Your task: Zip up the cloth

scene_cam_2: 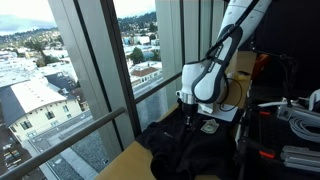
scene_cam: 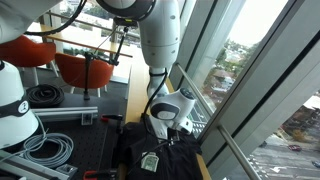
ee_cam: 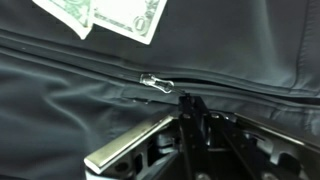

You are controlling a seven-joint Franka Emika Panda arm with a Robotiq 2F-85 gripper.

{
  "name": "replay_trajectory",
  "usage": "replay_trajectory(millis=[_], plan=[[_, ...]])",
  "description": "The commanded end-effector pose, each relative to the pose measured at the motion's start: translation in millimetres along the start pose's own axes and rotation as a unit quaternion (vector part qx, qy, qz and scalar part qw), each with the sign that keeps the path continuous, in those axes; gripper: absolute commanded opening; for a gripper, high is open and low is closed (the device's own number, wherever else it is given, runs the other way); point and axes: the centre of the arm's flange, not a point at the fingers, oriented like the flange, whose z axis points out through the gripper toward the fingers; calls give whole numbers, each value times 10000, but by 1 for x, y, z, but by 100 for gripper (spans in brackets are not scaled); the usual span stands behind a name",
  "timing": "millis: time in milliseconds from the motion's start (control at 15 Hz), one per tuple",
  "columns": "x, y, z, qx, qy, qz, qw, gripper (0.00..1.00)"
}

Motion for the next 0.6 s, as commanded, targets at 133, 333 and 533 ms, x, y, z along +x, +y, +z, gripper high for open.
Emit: replay_trajectory(millis=[133, 333, 533], plan=[[-12, -63, -4, 110, -113, -400, 9991, 2], [-17, -79, -4, 136, -143, -546, 9983, 2], [-16, -87, -9, 144, -128, -657, 9977, 2]])
